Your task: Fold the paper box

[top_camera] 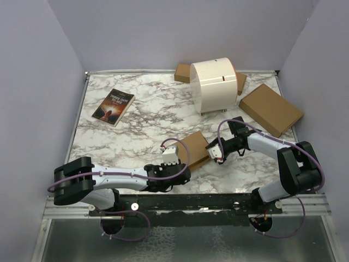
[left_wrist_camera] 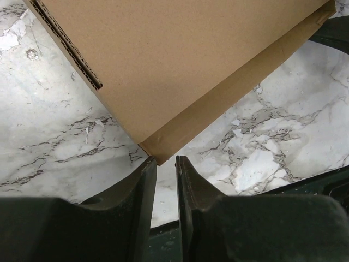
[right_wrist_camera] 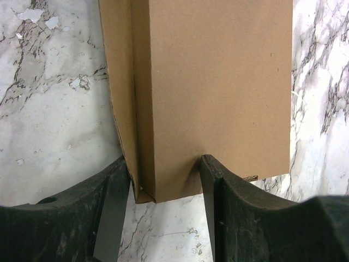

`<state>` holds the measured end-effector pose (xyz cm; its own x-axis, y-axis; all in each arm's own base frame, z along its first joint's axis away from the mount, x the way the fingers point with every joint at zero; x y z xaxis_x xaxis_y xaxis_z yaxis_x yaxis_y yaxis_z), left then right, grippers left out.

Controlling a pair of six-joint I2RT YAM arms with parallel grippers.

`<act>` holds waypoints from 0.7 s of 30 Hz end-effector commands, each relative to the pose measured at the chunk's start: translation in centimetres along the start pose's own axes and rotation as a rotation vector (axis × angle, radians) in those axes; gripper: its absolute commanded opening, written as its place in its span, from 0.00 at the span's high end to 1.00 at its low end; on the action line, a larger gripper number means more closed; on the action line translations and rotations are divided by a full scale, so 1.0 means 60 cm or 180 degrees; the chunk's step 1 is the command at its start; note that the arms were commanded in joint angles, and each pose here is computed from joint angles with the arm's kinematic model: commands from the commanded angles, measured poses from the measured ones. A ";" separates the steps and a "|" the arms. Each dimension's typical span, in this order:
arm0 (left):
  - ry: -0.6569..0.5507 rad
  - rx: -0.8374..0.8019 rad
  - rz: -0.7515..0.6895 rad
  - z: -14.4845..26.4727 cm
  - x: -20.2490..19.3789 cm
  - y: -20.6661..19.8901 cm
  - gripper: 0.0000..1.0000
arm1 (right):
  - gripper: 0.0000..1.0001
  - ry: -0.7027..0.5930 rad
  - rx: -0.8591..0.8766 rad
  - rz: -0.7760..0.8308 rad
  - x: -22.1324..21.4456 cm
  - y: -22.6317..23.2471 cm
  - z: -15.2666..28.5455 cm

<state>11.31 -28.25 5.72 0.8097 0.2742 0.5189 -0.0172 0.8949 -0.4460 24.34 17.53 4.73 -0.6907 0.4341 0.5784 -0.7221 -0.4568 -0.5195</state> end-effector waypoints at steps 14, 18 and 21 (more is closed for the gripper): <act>-0.0025 0.0005 -0.0023 0.019 0.016 0.001 0.71 | 0.48 -0.0016 0.0225 -0.0259 -0.002 0.034 -0.009; -0.0009 0.0036 -0.0040 0.014 0.011 0.004 0.69 | 0.48 -0.0014 0.0219 -0.0249 -0.002 0.033 -0.008; -0.0004 0.0049 -0.0044 0.009 0.009 0.005 0.68 | 0.48 -0.0014 0.0217 -0.0249 -0.001 0.033 -0.008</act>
<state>11.24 -27.76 6.65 0.8095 0.2667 0.5230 -0.0117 0.8980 -0.4399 24.35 17.54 4.72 -0.6898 0.4338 0.5796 -0.7229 -0.4568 -0.5184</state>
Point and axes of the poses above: each gripper's point midway between its finger pads, its own z axis back along the fingers, its own y axis along the line the jaws close on, x = y × z, the point moved 2 cm from there along z, back along the fingers, and after that the axes turned 5 degrees about z, right-handed, at the moved point
